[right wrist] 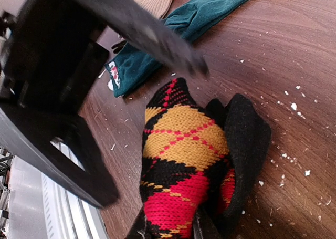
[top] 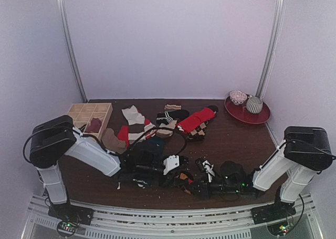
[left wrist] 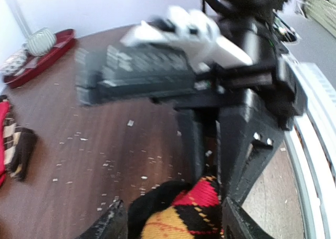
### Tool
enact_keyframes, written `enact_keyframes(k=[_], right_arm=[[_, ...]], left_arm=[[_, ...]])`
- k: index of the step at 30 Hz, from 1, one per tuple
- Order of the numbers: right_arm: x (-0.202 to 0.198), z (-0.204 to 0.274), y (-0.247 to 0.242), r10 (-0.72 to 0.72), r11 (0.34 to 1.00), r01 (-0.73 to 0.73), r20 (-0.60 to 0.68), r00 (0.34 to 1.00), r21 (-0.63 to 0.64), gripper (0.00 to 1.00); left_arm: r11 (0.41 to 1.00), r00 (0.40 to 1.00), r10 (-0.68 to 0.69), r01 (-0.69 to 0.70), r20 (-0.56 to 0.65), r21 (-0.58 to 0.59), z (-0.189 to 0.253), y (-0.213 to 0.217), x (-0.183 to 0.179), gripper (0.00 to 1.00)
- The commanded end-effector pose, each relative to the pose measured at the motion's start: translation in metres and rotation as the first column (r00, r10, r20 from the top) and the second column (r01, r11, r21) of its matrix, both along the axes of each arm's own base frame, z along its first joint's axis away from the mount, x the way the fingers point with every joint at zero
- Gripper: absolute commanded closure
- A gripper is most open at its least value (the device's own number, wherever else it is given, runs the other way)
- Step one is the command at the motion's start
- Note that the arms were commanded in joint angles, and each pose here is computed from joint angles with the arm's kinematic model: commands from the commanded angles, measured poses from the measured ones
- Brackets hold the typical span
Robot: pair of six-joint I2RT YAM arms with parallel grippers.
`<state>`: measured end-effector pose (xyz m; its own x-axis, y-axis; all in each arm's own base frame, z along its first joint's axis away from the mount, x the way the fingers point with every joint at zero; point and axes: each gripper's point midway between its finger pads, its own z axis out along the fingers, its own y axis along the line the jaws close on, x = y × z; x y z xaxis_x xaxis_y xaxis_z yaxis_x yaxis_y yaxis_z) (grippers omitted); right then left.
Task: Roll the socks
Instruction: Roll a pair of socks at the center of the board.
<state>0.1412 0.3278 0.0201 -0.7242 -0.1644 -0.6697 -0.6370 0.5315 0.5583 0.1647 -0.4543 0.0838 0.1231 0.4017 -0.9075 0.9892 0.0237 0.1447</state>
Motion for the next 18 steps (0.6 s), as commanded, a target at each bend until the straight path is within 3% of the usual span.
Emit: enact_keyframes(k=[1,9,18], right_arm=[[-0.054,-0.097,-0.080,-0.025,0.916,-0.086,-0.272,0.962,-0.391,0.87],[-0.049,-0.098,-0.084,-0.042,0.914,-0.070,-0.264,0.964,-0.399,0.87],[-0.047,-0.100,-0.087,-0.056,0.911,-0.063,-0.274,0.960,-0.408,0.87]], left_arm=[[0.988,0.988,-0.153,0.153,-0.025,0.020,-0.017,-0.008,-0.018,0.42],[0.993,0.989,-0.114,0.116,-0.091,0.018,-0.031,0.018,-0.030,0.46],[0.992,0.987,-0.108,0.114,-0.118,0.048,-0.044,0.018,-0.030,0.53]])
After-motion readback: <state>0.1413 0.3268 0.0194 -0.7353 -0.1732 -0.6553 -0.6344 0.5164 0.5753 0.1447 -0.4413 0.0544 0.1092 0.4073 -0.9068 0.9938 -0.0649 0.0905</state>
